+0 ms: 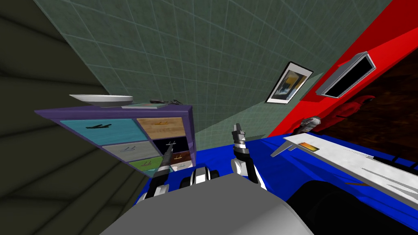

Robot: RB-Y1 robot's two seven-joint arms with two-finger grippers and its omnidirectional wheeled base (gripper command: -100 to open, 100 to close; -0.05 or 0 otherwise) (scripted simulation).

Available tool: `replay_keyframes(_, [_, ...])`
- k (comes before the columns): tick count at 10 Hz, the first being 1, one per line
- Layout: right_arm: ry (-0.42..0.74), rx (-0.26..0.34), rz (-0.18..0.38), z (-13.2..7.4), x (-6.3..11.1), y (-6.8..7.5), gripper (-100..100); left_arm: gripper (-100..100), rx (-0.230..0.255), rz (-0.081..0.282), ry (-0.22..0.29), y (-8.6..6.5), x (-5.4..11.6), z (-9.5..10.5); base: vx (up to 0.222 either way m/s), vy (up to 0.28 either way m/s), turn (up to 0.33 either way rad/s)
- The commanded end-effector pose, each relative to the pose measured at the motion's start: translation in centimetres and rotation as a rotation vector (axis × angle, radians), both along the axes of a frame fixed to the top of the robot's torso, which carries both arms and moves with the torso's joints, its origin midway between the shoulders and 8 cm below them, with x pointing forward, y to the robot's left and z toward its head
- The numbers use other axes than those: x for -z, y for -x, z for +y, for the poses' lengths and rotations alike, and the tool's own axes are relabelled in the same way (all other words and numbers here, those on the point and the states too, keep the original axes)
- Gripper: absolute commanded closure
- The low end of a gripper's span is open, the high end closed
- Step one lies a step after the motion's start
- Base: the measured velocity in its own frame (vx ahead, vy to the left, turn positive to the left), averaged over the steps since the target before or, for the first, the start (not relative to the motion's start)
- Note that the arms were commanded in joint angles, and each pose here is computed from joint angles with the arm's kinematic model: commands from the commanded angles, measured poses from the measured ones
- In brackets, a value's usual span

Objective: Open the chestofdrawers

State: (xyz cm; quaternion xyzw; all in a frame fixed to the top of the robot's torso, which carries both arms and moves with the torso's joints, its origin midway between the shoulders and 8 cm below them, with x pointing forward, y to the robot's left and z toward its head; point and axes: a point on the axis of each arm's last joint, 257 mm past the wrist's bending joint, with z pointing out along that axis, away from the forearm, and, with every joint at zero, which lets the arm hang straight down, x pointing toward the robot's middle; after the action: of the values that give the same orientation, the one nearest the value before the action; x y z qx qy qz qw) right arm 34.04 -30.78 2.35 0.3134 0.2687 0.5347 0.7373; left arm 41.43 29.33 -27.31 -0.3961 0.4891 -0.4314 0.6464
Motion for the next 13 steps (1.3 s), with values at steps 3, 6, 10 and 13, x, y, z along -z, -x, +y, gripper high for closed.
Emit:
replay_keyframes(3, [0.0,0.0,0.0,0.0,0.0,0.0,0,-100,-0.008,0.003,0.02,-0.7,-0.6,-0.4,0.045,0.0,-0.006])
replay_keyframes(6, [0.0,0.0,0.0,0.0,0.0,0.0,0,100,-0.007,0.005,0.021,-0.2,0.0,-0.5,-0.015,0.0,0.006])
replay_keyframes(10, [0.0,0.0,0.0,0.0,0.0,0.0,0,100,0.002,0.0,0.02,-0.1,-1.0,-0.7,-0.182,-0.007,0.018])
replay_keyframes(13, [0.0,0.0,0.0,0.0,0.0,0.0,0,-100,0.017,0.007,-0.033,-0.1,-1.0,0.5,-0.041,-0.001,0.0])
